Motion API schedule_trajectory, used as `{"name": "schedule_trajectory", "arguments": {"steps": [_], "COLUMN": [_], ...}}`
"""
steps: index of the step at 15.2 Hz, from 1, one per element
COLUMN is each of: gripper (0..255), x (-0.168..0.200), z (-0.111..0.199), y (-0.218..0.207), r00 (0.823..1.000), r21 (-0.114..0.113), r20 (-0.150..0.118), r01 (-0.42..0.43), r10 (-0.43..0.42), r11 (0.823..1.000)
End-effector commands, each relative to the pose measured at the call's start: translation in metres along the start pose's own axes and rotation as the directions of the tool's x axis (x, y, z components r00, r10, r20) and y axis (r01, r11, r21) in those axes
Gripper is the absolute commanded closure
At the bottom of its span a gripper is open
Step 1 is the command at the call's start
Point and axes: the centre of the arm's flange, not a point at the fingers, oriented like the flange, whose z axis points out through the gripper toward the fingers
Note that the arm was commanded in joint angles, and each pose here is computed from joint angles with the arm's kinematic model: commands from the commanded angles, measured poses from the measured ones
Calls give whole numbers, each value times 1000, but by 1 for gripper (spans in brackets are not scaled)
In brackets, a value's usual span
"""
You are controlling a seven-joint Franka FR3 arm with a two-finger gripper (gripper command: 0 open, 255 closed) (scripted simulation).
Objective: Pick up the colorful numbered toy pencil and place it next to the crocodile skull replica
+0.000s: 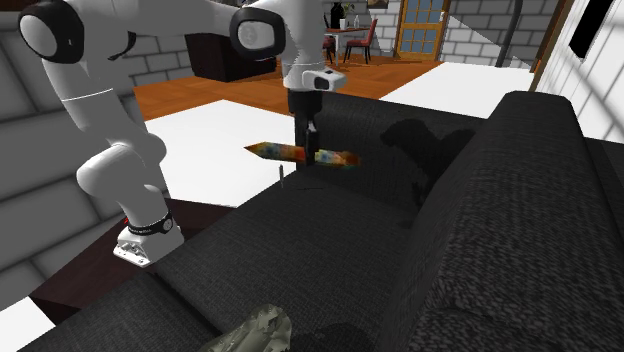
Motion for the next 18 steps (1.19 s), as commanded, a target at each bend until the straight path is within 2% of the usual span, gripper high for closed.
{"name": "schedule_trajectory", "arguments": {"steps": [1,18], "gripper": [255,255], "x": [-28,-240], "z": [1,-2], "y": [7,82], "r00": [1000,1000], "r21": [1,1], "r20": [-1,-1], "r01": [0,0], "r10": [0,0], "r11": [1000,1000]}}
